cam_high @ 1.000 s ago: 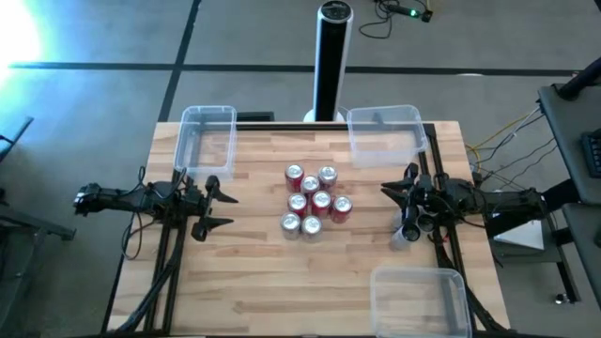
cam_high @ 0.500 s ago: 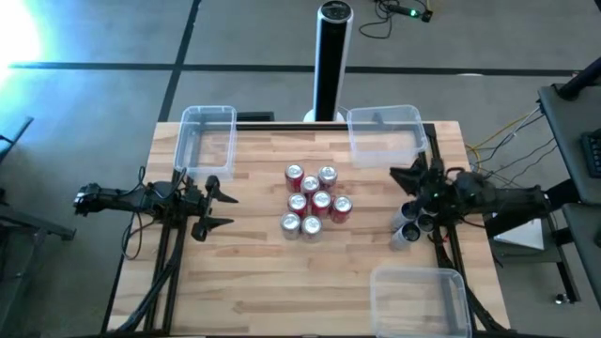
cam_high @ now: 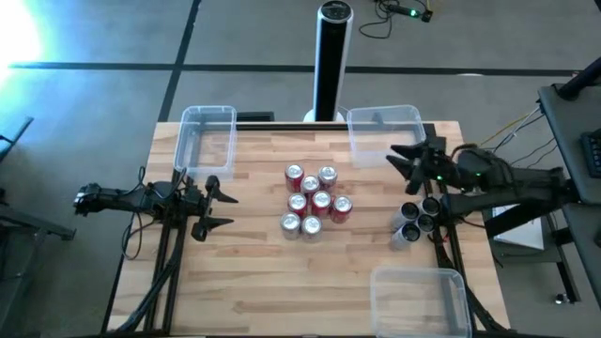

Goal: Sort soda cans
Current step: Move the transparent bin to the top center of the table

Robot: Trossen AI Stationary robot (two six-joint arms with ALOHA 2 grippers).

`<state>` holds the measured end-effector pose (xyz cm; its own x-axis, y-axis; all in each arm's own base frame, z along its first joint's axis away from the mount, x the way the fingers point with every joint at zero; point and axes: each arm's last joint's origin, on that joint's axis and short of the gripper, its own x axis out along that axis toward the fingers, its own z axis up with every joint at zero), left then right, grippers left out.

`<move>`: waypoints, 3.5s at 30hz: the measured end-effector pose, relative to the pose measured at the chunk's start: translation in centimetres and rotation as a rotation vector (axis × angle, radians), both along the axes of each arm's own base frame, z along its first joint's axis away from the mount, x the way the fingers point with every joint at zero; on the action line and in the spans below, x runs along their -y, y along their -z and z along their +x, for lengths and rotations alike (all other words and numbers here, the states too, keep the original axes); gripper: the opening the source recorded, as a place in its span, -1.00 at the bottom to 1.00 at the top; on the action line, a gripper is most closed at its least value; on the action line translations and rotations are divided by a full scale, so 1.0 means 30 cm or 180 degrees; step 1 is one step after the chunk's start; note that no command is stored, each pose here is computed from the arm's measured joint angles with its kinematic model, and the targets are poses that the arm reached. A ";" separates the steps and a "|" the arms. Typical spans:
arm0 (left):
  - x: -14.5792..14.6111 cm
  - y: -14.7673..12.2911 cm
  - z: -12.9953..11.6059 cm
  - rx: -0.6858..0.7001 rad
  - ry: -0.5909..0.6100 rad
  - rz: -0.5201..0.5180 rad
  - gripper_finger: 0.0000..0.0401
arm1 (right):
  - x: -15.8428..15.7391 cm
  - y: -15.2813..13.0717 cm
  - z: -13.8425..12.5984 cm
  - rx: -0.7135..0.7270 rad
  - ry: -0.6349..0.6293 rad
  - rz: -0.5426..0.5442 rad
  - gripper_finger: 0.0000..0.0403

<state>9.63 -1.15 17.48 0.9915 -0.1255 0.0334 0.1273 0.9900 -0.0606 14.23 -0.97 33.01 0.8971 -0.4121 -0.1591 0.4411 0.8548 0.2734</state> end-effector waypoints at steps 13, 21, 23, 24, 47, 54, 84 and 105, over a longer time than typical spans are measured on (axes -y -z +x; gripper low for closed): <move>0.000 0.000 0.000 0.0000 -0.0001 0.0003 0.30 | 0.006 -0.113 0.303 -0.0419 0.0327 0.0305 0.13; -0.006 -0.025 -0.001 0.0247 -0.0196 0.0112 0.30 | 0.155 -0.185 0.474 -0.0893 0.1102 0.0430 0.36; -0.006 -0.038 -0.003 0.0373 -0.0212 0.0094 0.30 | 0.219 -0.196 0.493 -0.1010 0.1352 0.0577 0.41; -0.007 -0.043 -0.004 0.0428 -0.0221 0.0085 0.30 | 0.249 -0.200 0.499 -0.1062 0.1465 0.0658 0.43; -0.068 -0.175 -0.075 0.1900 -0.1853 -0.1339 0.30 | 0.680 0.161 0.576 -0.2508 0.1807 0.2195 0.43; -0.084 -0.155 -0.077 0.1701 -0.2582 -0.1380 0.30 | 0.731 0.266 0.594 -0.2974 0.1855 0.2341 0.36; -0.062 -0.041 0.023 0.0523 -0.2205 -0.1089 0.30 | 0.515 0.091 0.604 -0.2937 0.1229 0.1876 -0.91; -0.061 -0.045 0.040 0.0649 -0.2186 -0.1494 0.30 | 0.465 0.194 0.803 -0.3305 -0.1302 -0.0379 -0.92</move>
<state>10.84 0.67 18.84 0.8116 0.5724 0.1174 -0.4387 0.7296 -0.5246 38.31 -14.92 27.20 0.4240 -0.1794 -0.8877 0.0879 0.9837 -0.1568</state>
